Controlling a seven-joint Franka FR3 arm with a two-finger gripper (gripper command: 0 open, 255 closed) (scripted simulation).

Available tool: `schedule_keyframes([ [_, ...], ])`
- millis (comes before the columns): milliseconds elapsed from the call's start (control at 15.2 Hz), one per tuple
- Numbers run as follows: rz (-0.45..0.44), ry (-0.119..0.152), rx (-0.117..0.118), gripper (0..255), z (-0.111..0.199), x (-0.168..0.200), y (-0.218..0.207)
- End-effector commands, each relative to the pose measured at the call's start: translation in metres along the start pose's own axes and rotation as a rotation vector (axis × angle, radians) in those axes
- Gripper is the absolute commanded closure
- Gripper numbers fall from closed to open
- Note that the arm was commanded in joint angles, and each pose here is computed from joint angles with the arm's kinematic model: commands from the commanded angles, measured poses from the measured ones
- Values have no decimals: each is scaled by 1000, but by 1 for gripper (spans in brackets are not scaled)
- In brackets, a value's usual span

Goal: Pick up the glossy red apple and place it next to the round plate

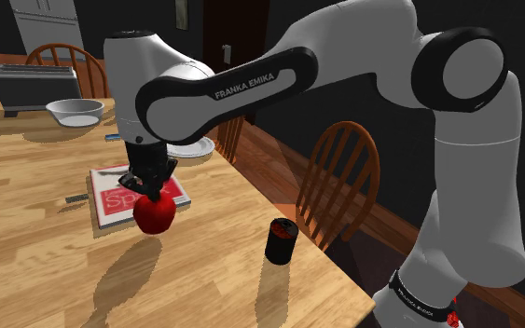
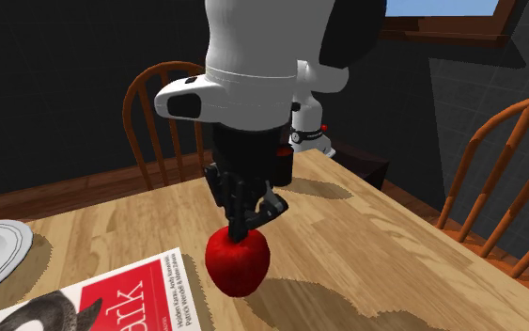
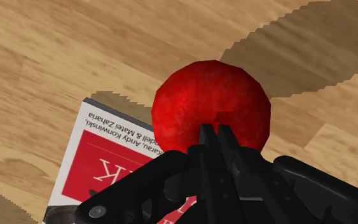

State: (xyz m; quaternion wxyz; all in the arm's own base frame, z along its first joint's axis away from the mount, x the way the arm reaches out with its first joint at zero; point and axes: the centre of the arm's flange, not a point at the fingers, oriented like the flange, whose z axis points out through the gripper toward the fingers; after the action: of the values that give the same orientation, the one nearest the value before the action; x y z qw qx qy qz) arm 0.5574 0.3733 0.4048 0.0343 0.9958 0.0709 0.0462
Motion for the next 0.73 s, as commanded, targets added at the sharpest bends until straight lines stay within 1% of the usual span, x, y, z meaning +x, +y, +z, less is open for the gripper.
schedule_keyframes([
  [0, 0, 0, 0, 255, -11, 1, 1],
  [660, 0, 0, 0, 255, -64, 5, 5],
])
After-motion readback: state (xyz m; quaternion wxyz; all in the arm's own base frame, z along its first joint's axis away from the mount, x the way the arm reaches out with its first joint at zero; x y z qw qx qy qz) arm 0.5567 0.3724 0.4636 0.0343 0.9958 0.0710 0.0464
